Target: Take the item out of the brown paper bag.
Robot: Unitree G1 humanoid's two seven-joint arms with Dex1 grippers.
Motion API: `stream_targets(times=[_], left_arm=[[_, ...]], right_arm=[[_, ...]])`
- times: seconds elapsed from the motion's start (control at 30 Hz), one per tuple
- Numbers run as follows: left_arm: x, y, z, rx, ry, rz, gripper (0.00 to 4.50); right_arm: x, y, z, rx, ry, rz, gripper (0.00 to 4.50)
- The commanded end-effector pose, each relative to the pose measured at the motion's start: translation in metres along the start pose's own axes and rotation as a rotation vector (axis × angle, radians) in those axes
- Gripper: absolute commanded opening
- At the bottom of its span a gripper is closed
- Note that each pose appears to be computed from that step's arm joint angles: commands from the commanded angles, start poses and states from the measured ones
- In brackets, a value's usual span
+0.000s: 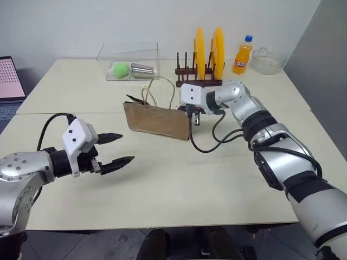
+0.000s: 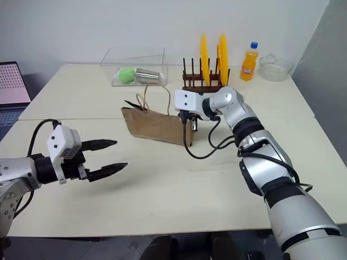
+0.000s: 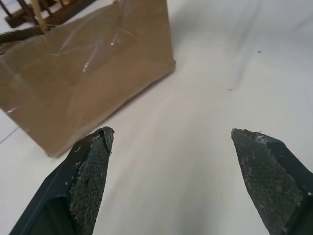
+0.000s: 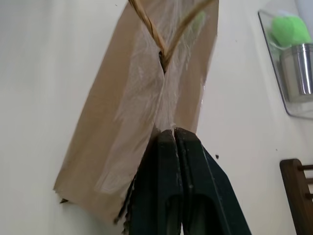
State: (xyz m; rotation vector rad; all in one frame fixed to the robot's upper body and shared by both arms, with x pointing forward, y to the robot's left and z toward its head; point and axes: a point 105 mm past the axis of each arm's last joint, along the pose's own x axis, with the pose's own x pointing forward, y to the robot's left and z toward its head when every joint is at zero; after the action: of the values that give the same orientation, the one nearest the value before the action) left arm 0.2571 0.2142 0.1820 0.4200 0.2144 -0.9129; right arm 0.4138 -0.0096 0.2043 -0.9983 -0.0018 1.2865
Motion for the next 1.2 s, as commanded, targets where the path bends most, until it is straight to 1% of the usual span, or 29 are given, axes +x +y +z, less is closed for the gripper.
stream_targets(times=[0.03,0.23,0.37,0.47,0.53,0.63,0.7,0.8,0.87,1.03,1.1,1.13,1.2], left_arm=[[-0.006,-0.009,-0.001,0.028,0.041,-0.084,4.08],[-0.016,-0.014,-0.017,0.027,0.136,-0.164,4.08],[-0.021,-0.018,-0.025,0.034,0.189,-0.216,4.08],[-0.033,-0.022,-0.036,0.031,0.271,-0.268,4.08],[-0.044,-0.020,-0.041,0.037,0.328,-0.286,4.08],[-0.056,-0.012,-0.043,0.052,0.378,-0.280,4.08],[-0.061,-0.005,-0.043,0.068,0.397,-0.268,4.08],[-0.062,0.001,-0.036,0.083,0.384,-0.256,4.08],[-0.057,0.004,-0.029,0.115,0.360,-0.254,4.08],[-0.033,-0.007,-0.010,0.209,0.261,-0.307,4.08],[-0.025,-0.013,-0.009,0.261,0.246,-0.335,4.08],[-0.017,-0.015,-0.011,0.334,0.235,-0.341,4.08],[-0.008,-0.018,-0.015,0.413,0.219,-0.358,4.08]], right_arm=[[-0.009,0.006,0.022,-0.046,-0.094,0.061,0.06],[-0.015,0.033,0.034,-0.048,-0.149,0.135,0.06],[-0.014,0.047,0.036,-0.029,-0.159,0.159,0.06],[-0.012,0.059,0.035,-0.014,-0.166,0.173,0.06],[-0.013,0.062,0.035,0.005,-0.174,0.166,0.06],[-0.015,0.065,0.035,0.026,-0.178,0.155,0.06],[-0.015,0.073,0.035,0.040,-0.187,0.170,0.06],[-0.013,0.080,0.036,0.044,-0.189,0.176,0.06],[-0.015,0.081,0.038,0.049,-0.194,0.169,0.06],[-0.032,0.083,0.042,0.104,-0.231,0.131,0.06],[-0.040,0.089,0.041,0.144,-0.244,0.124,0.06],[-0.045,0.095,0.038,0.180,-0.251,0.119,0.06],[-0.052,0.105,0.037,0.223,-0.260,0.113,0.06]])
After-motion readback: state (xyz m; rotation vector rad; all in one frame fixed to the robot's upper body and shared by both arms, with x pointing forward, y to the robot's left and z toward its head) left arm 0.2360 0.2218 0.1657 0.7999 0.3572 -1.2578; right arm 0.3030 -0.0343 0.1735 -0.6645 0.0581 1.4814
